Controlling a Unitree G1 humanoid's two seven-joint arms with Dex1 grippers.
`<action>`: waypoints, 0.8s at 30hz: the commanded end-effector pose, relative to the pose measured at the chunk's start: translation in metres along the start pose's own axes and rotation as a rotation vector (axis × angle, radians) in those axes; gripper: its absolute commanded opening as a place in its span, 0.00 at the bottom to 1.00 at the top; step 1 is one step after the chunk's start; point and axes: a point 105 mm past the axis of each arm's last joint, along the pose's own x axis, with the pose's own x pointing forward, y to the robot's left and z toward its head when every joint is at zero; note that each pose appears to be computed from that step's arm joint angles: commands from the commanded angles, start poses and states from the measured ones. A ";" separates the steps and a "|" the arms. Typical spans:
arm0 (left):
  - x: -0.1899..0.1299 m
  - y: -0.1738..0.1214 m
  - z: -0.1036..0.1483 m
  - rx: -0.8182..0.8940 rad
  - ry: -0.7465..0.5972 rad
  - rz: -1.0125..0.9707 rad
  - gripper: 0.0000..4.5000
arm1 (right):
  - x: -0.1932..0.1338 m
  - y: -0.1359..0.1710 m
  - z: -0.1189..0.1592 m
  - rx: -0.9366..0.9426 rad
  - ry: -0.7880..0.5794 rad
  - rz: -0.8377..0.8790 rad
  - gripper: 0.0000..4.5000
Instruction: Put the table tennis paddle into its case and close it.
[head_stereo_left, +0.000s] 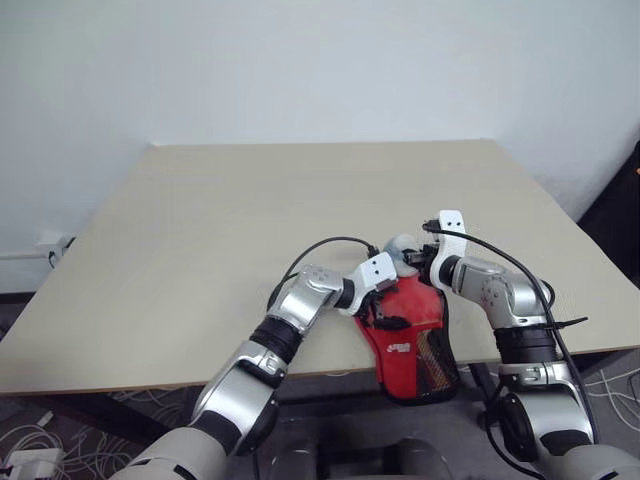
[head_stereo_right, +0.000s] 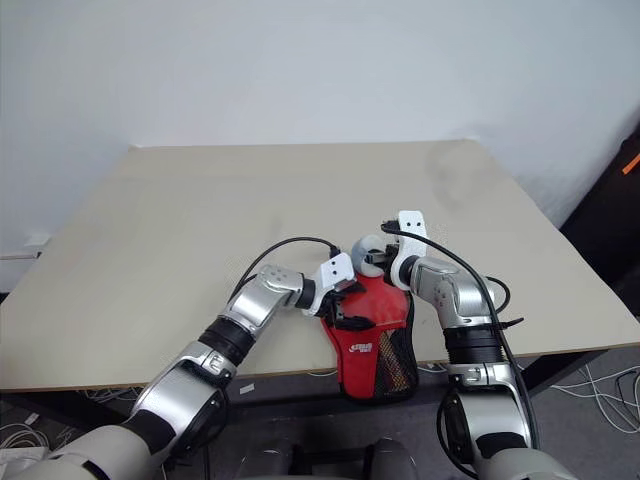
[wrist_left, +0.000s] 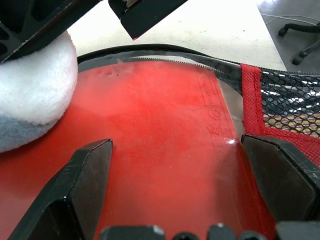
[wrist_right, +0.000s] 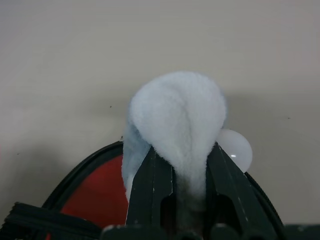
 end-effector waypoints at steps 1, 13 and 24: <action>0.001 0.000 -0.025 -0.053 0.092 0.013 1.00 | -0.015 -0.023 0.022 -0.010 -0.074 -0.076 0.04; 0.004 -0.002 -0.029 -0.067 0.105 0.011 1.00 | -0.061 -0.089 0.019 -0.026 -0.050 -0.272 0.04; 0.007 -0.001 -0.029 -0.068 0.107 0.015 1.00 | -0.139 -0.119 -0.005 -0.092 0.054 -0.258 0.04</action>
